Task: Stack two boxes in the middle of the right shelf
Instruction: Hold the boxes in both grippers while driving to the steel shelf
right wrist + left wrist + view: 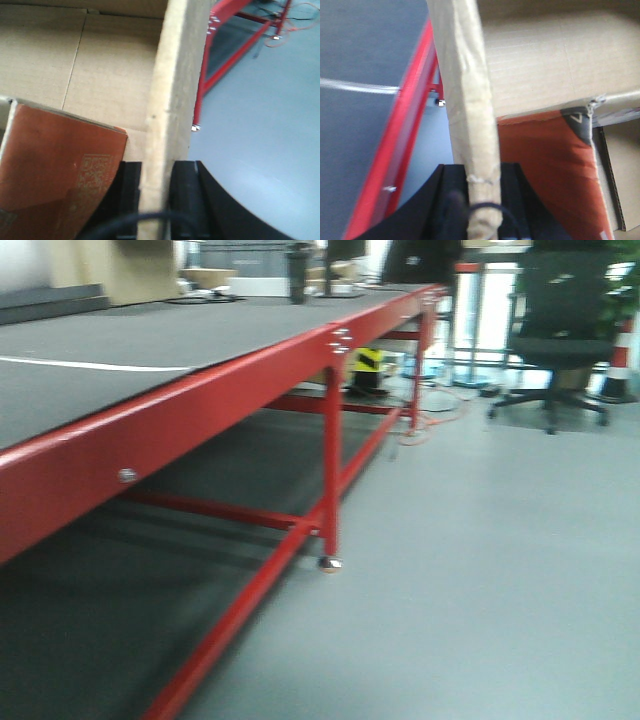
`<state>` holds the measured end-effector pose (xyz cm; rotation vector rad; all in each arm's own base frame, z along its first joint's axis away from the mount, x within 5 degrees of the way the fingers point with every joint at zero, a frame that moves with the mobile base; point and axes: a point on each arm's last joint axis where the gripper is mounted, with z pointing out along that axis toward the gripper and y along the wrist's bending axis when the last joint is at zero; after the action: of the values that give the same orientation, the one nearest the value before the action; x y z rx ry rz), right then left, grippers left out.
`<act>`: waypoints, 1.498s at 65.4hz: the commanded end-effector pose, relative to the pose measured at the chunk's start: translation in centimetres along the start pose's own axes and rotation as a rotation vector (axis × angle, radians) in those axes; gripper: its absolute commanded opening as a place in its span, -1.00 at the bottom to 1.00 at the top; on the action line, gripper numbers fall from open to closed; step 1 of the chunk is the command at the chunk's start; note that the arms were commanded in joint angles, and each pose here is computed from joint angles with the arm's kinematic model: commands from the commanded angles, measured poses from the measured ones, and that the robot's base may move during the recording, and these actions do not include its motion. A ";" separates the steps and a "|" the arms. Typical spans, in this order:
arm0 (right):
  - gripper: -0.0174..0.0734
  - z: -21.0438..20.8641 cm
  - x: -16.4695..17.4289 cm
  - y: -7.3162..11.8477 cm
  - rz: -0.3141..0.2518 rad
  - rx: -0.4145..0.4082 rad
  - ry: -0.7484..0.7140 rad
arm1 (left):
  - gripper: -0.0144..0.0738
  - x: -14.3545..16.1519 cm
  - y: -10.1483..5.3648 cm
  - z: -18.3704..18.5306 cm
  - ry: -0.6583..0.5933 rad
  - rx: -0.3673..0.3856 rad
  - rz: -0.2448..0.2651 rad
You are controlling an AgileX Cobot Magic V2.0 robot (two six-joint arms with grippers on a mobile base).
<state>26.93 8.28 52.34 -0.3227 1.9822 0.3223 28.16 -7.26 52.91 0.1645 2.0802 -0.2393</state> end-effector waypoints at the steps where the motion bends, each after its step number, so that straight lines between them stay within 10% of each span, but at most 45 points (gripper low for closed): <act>1: -0.95 -0.7 -0.8 -0.6 -0.034 0.057 -0.074 | -0.93 -0.6 0.1 -0.9 -0.059 -0.012 0.011; 98: -0.95 -0.7 -0.8 -0.6 -0.034 0.057 -0.074 | -0.93 -0.6 0.1 -0.9 -0.059 -0.012 0.011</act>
<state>26.93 8.28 52.34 -0.3227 1.9822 0.3223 28.16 -7.26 52.91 0.1645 2.0802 -0.2393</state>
